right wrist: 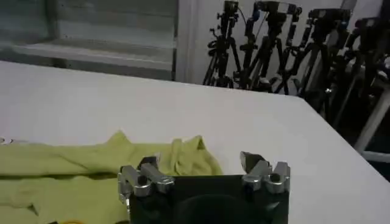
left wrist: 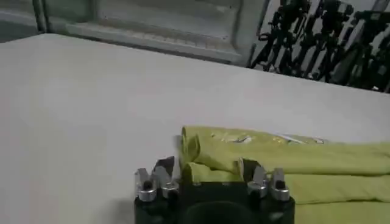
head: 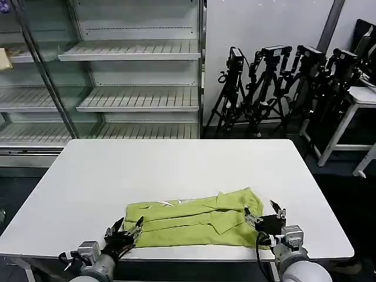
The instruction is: Fold and organize the clothes.
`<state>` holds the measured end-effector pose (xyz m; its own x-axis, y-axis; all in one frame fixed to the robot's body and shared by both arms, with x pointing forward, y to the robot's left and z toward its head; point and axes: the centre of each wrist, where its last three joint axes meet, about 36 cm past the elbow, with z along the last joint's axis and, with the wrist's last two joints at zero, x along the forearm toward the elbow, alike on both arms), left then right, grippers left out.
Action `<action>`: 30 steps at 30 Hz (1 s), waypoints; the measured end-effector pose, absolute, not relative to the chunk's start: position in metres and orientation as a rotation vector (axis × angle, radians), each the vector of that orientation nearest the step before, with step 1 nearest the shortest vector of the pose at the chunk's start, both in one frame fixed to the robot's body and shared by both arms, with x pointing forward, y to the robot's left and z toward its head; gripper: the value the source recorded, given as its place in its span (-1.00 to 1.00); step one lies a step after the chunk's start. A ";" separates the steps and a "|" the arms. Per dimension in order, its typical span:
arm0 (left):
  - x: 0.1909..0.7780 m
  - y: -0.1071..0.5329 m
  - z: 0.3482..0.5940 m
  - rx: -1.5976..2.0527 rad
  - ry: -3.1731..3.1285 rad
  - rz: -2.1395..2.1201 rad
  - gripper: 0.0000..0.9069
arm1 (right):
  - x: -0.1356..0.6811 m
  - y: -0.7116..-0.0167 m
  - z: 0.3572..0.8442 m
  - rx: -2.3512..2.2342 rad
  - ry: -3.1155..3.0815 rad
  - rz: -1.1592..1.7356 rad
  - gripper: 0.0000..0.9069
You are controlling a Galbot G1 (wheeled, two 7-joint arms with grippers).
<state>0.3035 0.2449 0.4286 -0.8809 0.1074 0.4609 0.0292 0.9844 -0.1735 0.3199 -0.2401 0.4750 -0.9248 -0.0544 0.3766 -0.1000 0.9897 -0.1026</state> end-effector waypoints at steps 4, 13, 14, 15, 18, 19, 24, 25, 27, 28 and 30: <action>0.303 0.245 0.428 -0.093 -2.642 0.238 -0.87 | 0.319 -0.239 0.476 0.111 -2.755 0.166 1.00; 0.298 0.240 0.426 -0.105 -2.621 0.294 -0.87 | 0.317 -0.241 0.480 0.098 -2.763 0.168 1.00; 0.298 0.240 0.426 -0.106 -2.620 0.299 -0.87 | 0.316 -0.241 0.480 0.096 -2.763 0.168 1.00; 0.298 0.240 0.426 -0.107 -2.619 0.304 -0.87 | 0.316 -0.241 0.481 0.093 -2.764 0.167 1.00; 0.298 0.242 0.428 -0.108 -2.619 0.311 -0.89 | 0.315 -0.242 0.481 0.088 -2.764 0.166 1.00; 0.299 0.244 0.429 -0.107 -2.621 0.313 -0.89 | 0.315 -0.242 0.481 0.086 -2.765 0.166 1.00; 0.304 0.255 0.431 -0.086 -2.635 0.312 -0.89 | 0.316 -0.245 0.483 0.078 -2.768 0.168 1.00; 0.305 0.260 0.432 -0.080 -2.637 0.309 -0.89 | 0.317 -0.245 0.484 0.077 -2.770 0.170 1.00; 0.308 0.268 0.433 -0.060 -2.643 0.301 -0.89 | 0.318 -0.247 0.484 0.074 -2.772 0.173 1.00; 0.309 0.273 0.433 -0.052 -2.645 0.297 -0.89 | 0.319 -0.247 0.484 0.073 -2.773 0.174 1.00; 0.311 0.284 0.434 -0.028 -2.647 0.286 -0.91 | 0.321 -0.248 0.484 0.072 -2.772 0.174 1.00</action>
